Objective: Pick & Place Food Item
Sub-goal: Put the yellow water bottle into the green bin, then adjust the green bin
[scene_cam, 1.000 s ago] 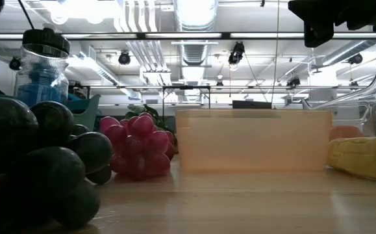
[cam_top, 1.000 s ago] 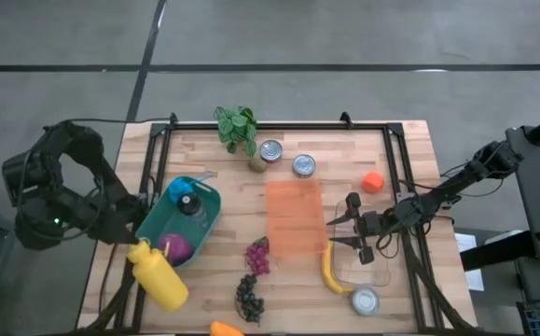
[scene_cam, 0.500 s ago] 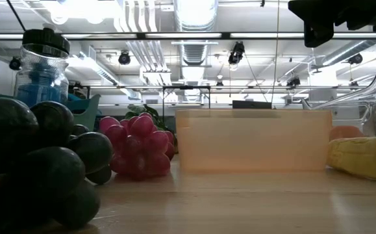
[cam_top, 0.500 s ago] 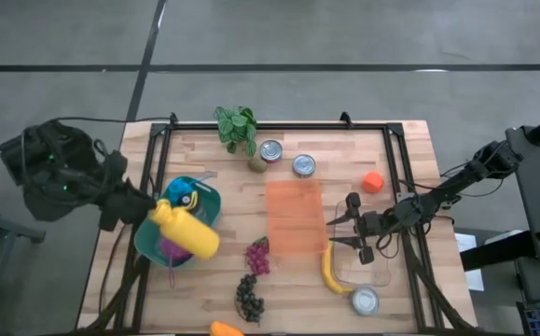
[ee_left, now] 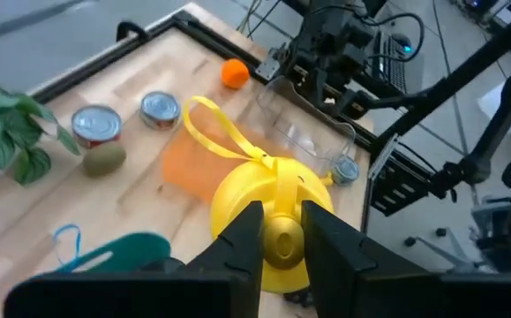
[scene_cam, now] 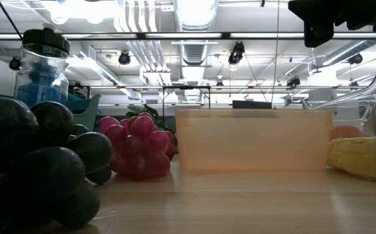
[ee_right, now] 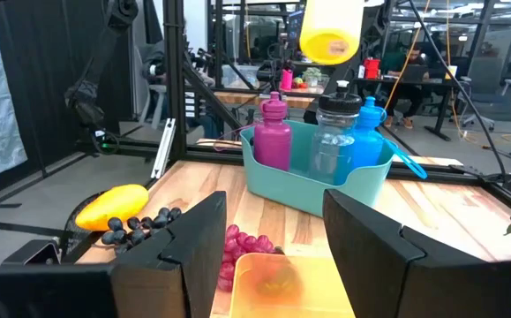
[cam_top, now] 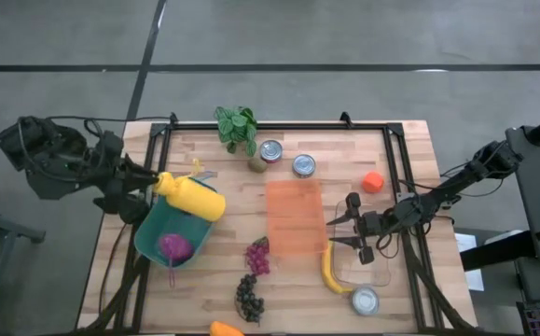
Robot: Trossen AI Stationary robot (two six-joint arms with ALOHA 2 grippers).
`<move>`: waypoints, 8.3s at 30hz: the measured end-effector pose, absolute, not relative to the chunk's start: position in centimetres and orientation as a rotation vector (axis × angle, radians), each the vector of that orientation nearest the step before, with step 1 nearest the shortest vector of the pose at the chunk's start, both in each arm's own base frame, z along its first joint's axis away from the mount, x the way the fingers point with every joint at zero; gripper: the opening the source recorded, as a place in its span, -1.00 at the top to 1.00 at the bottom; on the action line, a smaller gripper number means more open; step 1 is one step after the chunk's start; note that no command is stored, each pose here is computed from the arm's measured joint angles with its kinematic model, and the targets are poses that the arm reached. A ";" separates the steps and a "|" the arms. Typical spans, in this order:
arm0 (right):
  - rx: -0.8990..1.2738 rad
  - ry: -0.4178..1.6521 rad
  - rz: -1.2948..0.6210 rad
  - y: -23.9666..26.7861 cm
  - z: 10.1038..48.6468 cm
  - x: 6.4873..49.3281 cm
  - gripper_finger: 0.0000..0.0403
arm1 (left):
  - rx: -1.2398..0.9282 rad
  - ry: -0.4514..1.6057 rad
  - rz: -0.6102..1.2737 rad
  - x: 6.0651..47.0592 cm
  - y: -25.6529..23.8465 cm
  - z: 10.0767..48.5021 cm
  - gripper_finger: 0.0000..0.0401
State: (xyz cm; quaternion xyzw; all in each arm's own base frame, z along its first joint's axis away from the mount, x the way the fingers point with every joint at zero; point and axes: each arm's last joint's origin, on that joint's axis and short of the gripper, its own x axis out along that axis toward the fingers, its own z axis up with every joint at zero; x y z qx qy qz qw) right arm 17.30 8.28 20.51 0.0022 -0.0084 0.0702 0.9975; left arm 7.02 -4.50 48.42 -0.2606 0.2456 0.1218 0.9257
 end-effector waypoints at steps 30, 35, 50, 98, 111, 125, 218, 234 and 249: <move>0.004 -0.017 0.140 8.3 20.5 17.3 0.06 | -0.092 0.882 0.080 12.2 -10.8 43.9 0.67; 0.004 -0.016 0.140 8.3 20.5 17.3 0.06 | 0.012 0.926 0.041 13.0 -11.7 43.1 0.67; 0.004 -0.017 0.140 8.3 20.5 17.3 0.06 | -0.003 1.120 0.065 15.0 -11.1 40.1 0.67; 0.004 -0.017 0.140 8.3 20.5 17.3 0.06 | 0.077 1.272 0.090 15.6 -10.9 36.2 0.67; 0.004 -0.017 0.140 8.3 20.5 17.3 0.06 | 0.057 1.246 0.082 16.2 -11.3 35.3 0.67; 0.004 -0.016 0.140 8.3 20.5 17.3 0.06 | 0.015 1.263 0.132 16.5 -11.6 33.1 0.67; 0.004 -0.017 0.140 8.3 20.5 17.3 0.06 | -0.230 1.158 0.095 13.9 -9.8 33.5 0.20; 0.004 -0.017 0.140 8.3 20.5 17.3 0.06 | -0.261 0.800 0.184 13.3 -8.4 40.9 0.20; 0.004 -0.016 0.140 8.3 20.5 17.3 0.06 | -0.239 0.564 0.389 14.6 -6.6 42.6 0.20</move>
